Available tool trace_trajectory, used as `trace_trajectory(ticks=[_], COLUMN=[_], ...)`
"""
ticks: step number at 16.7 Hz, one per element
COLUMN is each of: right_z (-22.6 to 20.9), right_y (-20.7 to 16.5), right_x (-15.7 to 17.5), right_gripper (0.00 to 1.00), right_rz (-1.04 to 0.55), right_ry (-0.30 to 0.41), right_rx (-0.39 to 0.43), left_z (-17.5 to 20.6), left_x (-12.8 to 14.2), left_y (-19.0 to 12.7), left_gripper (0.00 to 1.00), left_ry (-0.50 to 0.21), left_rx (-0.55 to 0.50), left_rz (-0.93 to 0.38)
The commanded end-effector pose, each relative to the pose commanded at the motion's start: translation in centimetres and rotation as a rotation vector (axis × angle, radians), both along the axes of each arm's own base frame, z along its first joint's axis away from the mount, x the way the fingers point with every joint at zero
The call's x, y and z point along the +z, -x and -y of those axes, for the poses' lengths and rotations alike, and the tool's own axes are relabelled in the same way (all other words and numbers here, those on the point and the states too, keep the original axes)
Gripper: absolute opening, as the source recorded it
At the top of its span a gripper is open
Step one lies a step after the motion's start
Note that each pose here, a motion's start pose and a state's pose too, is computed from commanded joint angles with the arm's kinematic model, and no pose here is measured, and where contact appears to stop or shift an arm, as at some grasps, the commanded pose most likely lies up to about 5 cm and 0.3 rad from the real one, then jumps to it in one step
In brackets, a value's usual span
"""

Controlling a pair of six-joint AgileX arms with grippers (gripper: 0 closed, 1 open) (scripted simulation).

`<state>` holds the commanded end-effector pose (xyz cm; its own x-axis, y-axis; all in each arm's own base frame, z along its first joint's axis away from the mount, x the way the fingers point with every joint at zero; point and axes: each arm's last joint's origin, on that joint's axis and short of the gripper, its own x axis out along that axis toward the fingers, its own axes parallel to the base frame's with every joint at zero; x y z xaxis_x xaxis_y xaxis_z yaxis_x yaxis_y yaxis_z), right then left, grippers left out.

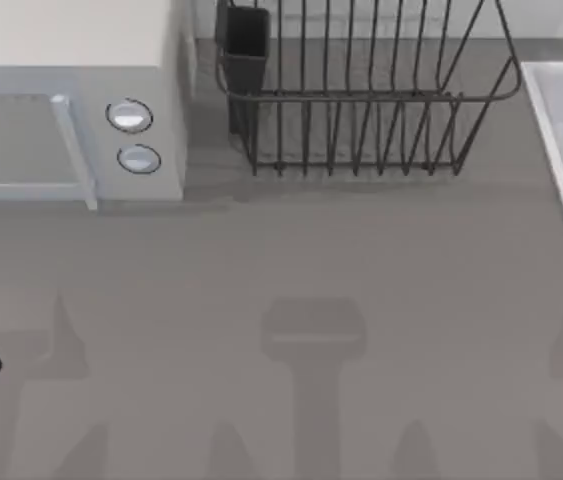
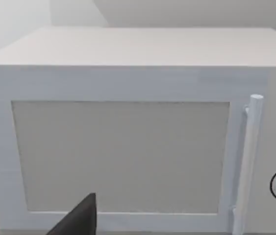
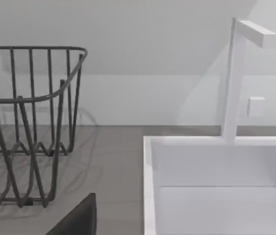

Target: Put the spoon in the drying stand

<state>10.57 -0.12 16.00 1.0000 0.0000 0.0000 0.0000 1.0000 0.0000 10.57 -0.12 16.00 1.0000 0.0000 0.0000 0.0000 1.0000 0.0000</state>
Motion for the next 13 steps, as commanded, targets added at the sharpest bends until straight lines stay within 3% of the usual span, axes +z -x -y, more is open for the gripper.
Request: trace_trajectory(ticks=[3, 7, 10, 13], right_z=[0.1, 1.1, 2.5, 4.9], right_y=[0.0, -0.3, -1.4, -3.6], right_x=[0.2, 2.4, 4.3, 5.3], right_gripper=[1.00, 1.00, 1.00, 1.00], right_rz=[-0.011, -0.157, -0.396, -0.736], right_ry=[0.006, 0.061, 0.112, 0.130], right_rx=[-0.008, -0.091, -0.177, -0.234], left_z=[0.0, 0.0, 0.0, 0.0], left_x=[0.0, 0.0, 0.0, 0.0], left_y=[0.0, 0.0, 0.0, 0.0], left_gripper=[1.00, 1.00, 1.00, 1.00], left_ry=[0.000, 0.000, 0.000, 0.000], left_rx=[0.000, 0.000, 0.000, 0.000], left_rz=[0.000, 0.000, 0.000, 0.000])
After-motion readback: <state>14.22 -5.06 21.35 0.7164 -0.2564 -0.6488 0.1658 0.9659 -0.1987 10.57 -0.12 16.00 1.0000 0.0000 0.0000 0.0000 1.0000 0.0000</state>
